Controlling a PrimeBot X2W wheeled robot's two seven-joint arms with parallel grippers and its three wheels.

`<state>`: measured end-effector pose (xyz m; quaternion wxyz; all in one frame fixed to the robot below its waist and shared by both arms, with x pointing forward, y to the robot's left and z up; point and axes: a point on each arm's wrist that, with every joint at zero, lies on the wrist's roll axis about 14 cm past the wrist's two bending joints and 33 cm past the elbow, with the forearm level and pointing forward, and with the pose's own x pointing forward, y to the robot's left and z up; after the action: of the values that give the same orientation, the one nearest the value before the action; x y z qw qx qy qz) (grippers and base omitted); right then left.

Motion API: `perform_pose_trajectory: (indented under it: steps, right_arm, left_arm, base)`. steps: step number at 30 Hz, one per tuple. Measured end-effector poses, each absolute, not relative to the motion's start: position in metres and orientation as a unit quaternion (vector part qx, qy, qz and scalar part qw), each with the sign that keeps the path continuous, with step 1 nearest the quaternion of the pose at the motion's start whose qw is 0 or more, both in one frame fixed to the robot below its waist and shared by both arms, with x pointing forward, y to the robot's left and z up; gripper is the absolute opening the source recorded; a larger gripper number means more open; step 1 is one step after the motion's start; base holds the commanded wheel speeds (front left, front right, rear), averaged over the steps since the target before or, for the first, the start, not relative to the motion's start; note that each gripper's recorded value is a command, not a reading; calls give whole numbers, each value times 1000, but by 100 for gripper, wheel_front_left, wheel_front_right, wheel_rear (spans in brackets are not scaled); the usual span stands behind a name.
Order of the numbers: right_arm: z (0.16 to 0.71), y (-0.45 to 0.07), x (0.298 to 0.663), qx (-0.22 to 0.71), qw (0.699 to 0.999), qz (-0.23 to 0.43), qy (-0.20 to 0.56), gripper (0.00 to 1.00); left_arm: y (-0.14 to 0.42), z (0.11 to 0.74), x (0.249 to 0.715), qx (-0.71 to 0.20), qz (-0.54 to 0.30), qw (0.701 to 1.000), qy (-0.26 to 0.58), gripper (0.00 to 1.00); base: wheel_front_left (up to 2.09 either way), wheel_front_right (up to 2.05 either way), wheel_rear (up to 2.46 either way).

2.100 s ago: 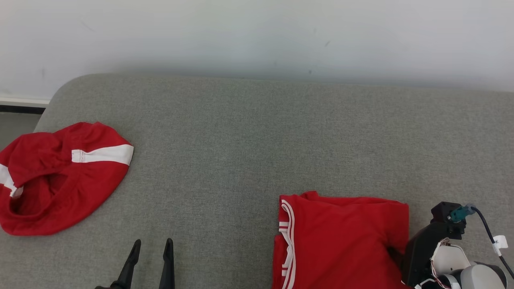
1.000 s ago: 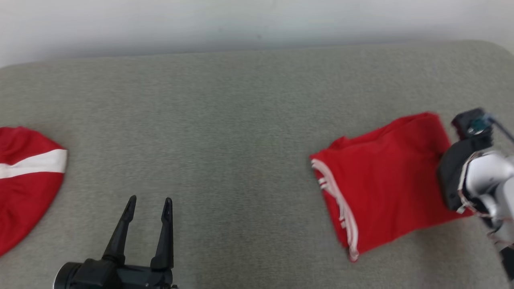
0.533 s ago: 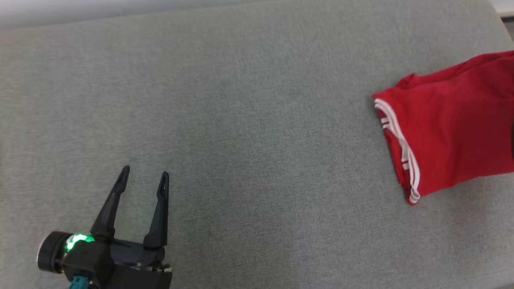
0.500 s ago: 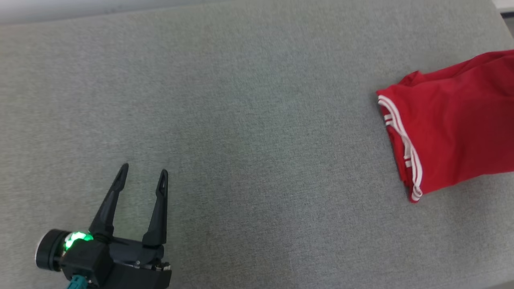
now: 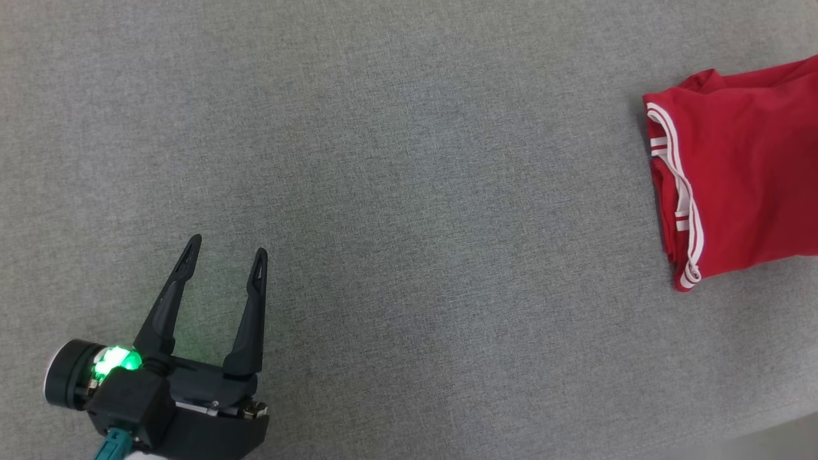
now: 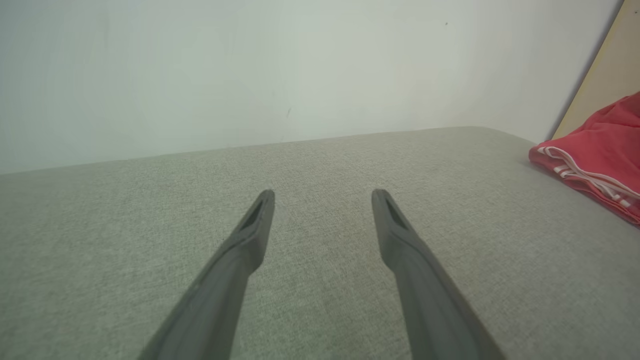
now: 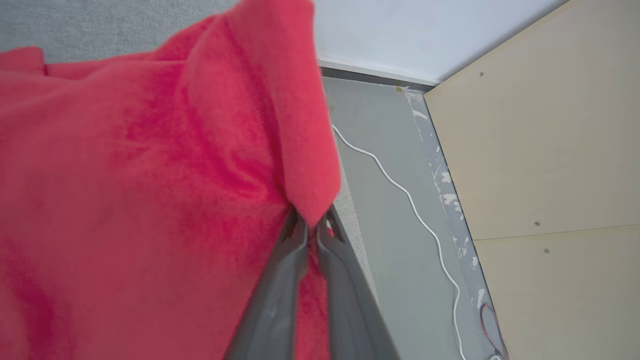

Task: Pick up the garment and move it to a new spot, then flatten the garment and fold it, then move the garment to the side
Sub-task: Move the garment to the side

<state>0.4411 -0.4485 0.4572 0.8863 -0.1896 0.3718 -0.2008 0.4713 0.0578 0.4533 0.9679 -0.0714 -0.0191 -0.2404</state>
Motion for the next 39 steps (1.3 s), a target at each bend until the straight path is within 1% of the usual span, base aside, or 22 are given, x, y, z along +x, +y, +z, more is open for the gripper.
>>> perform_pose_trajectory:
  steps: [1, 2, 3, 4, 5, 13, 17, 22, 30, 34, 39]
  right_arm:
    - [458, -450, 441, -193, 885, -202, 371, 0]
    - [458, -450, 440, -194, 885, -204, 370, 6]
    - [459, -450, 441, -193, 887, -205, 367, 28]
    - [460, -450, 442, -195, 888, -205, 363, 93]
    - [461, -449, 443, -195, 889, -205, 361, 100]
    - [478, -430, 454, -204, 910, -185, 311, 100]
    - [483, -402, 460, -192, 931, -152, 270, 100]
    - [497, -362, 460, -165, 960, -103, 202, 100]
    - [524, -291, 441, -128, 987, -12, 99, 100]
    - [530, -257, 427, -96, 993, 24, 65, 100]
    - [539, -228, 410, -65, 996, 58, 29, 100]
  left_arm:
    - [58, 453, 471, -71, -240, 968, -19, 100]
    - [58, 454, 471, -71, -240, 968, -20, 100]
    - [59, 454, 471, -69, -239, 968, -21, 100]
    - [60, 455, 471, -68, -238, 969, -21, 100]
    - [60, 456, 471, -68, -238, 969, -22, 100]
    - [70, 470, 469, -64, -216, 974, -37, 100]
    - [83, 475, 464, -62, -186, 980, -36, 100]
    - [99, 484, 450, -57, -155, 986, -37, 100]
    - [134, 493, 416, -51, -95, 994, -32, 100]
    - [153, 497, 398, -45, -65, 996, -33, 100]
    - [174, 502, 377, -39, -31, 998, -37, 100]
  base:
    - [0, 0, 0]
    - [0, 0, 0]
    - [0, 0, 0]
    - [0, 0, 0]
    - [0, 0, 0]
    - [0, 0, 0]
    - [0, 0, 0]
    - [0, 0, 0]
    - [0, 0, 0]
    - [0, 0, 0]
    - [0, 0, 0]
